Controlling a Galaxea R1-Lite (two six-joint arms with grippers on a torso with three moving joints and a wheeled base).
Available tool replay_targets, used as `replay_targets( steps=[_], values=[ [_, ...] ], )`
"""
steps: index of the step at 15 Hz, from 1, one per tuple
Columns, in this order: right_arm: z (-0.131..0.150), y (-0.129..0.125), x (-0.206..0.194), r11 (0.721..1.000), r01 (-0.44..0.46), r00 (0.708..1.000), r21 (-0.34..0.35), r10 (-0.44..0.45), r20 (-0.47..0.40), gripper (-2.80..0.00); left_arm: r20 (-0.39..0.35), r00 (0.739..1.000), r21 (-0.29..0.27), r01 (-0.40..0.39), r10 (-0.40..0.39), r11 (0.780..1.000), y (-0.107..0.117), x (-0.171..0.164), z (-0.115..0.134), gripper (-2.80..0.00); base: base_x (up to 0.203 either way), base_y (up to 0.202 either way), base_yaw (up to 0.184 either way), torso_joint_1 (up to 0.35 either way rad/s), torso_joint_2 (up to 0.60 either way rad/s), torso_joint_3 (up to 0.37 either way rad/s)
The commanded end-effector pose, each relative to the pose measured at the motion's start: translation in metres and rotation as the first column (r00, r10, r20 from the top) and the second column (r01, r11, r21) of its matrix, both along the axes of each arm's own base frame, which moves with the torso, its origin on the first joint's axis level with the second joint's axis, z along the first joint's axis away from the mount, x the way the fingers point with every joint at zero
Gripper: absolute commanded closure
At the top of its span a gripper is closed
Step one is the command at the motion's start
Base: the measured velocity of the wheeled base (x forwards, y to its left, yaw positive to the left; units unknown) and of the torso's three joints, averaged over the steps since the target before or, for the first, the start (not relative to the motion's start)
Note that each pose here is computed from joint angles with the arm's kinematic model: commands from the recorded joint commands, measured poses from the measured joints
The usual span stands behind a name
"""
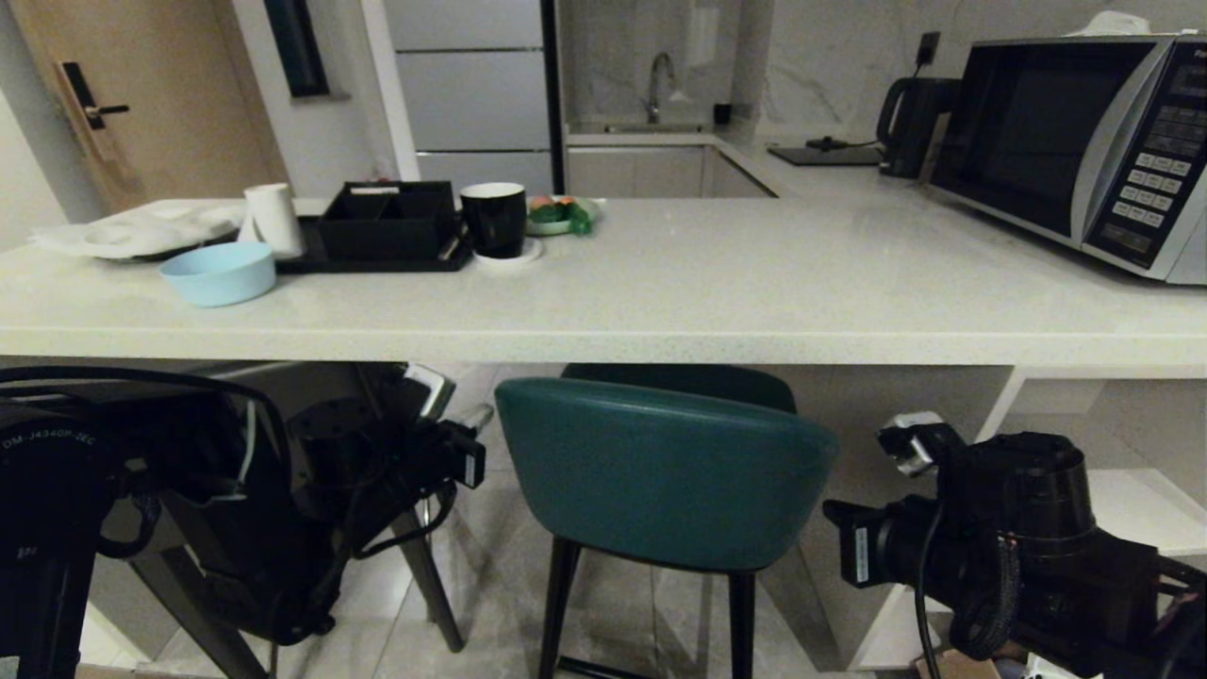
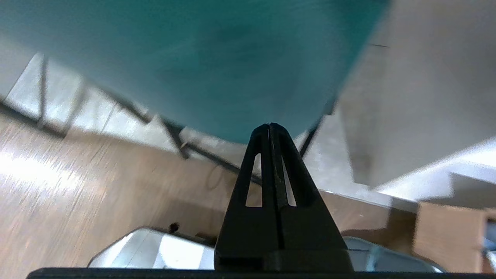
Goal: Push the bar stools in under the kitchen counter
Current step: Pull the blue chair out from under the dining table
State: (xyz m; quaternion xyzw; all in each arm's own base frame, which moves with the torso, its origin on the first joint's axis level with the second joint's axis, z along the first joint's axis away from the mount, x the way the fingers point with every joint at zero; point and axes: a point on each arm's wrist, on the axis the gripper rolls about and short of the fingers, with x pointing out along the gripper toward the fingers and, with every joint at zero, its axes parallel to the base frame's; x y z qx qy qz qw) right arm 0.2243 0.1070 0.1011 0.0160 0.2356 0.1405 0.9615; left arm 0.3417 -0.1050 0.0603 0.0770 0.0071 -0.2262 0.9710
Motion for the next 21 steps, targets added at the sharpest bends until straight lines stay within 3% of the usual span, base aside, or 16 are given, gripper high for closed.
replay_targets(
  steps=[1,5,13,18,21],
  values=[
    [0.008,-0.017,0.005,0.998,0.066,0.997,0.014,-0.066,0.034,0.00,0.036,0.998,-0.008,-0.055,0.055,0.998,0.010,0.018,-0.001,0.00,0.000,0.000,0.000,0.000,0.00,0.000],
    [0.009,-0.017,0.022,0.996,0.089,0.995,0.022,-0.090,0.044,0.00,0.128,0.983,-0.021,-0.131,0.132,0.991,0.007,0.052,0.000,0.00,0.000,0.000,0.000,0.000,0.00,0.000],
    [-0.013,-0.008,0.050,0.995,0.101,0.995,0.001,-0.101,0.006,0.00,0.110,0.994,-0.011,-0.019,0.020,1.000,-0.046,0.052,0.004,0.00,0.000,0.000,0.000,0.000,0.00,0.000],
    [-0.027,-0.042,0.078,0.974,0.228,0.973,0.005,-0.228,0.012,0.00,0.051,0.997,0.044,0.063,-0.065,0.997,-0.061,0.013,0.001,0.00,0.000,0.000,0.000,0.000,0.00,0.000],
    [-0.022,-0.063,0.076,0.957,0.290,0.956,0.021,-0.290,0.041,0.00,0.065,0.995,0.040,0.069,-0.071,0.997,-0.056,-0.002,-0.002,0.00,0.000,0.000,0.000,0.000,0.00,0.000]
  ],
)
